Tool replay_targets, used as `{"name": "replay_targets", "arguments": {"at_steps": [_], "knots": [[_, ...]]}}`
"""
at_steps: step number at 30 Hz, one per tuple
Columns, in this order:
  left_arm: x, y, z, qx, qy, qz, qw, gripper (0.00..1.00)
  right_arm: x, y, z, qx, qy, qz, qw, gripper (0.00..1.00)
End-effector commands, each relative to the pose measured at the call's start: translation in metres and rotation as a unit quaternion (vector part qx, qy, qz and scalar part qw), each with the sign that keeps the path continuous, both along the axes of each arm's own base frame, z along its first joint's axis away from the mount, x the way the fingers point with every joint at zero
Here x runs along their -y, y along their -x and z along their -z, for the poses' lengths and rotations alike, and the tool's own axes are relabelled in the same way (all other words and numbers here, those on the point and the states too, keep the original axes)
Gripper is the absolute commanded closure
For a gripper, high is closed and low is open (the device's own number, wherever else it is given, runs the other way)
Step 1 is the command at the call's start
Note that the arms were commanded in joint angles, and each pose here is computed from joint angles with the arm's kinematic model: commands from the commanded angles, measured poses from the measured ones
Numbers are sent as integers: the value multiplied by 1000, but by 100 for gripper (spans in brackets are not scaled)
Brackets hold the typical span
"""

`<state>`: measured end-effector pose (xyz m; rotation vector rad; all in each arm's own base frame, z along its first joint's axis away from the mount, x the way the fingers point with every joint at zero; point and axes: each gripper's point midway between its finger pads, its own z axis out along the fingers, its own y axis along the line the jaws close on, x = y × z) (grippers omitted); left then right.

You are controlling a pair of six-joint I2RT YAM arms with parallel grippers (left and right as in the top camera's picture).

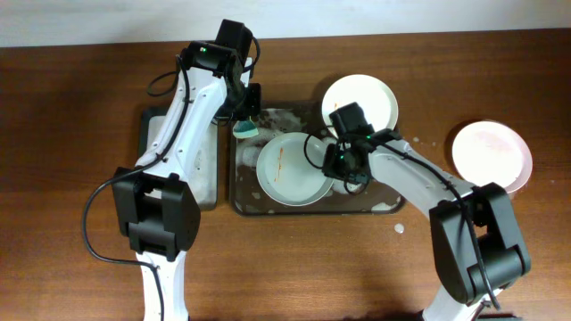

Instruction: Clean dirty plates on tray and stack at the side

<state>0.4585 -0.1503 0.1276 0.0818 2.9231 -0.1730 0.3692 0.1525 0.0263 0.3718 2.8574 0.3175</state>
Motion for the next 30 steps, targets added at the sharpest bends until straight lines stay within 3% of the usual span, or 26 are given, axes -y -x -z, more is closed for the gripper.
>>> {"name": "replay_targets", "arguments": {"at_steps": [1, 6, 12, 13, 14, 23, 30], "knots": [[1, -1, -21, 23, 8, 9, 1000, 99, 0, -13, 3, 14, 1, -20, 1000, 65], [1, 0, -20, 21, 8, 9, 1000, 99, -12, -10, 18, -3, -24, -42, 999, 78], [5, 2, -20, 16, 18, 12, 1000, 99, -13, -8, 18, -8, -28, -41, 999, 85], [8, 3, -21, 13, 27, 15, 999, 99, -14, -8, 18, -8, -30, -42, 999, 94], [11, 4, -21, 12, 34, 17, 999, 99, -14, -8, 18, -8, -29, -42, 999, 96], [23, 4, -10, -1, 55, 48, 997, 99, -14, -9, 18, -7, -30, -42, 999, 96], [50, 0, 45, -29, 61, 123, 990, 99, -14, -9, 18, -7, -30, -41, 999, 96]]}}
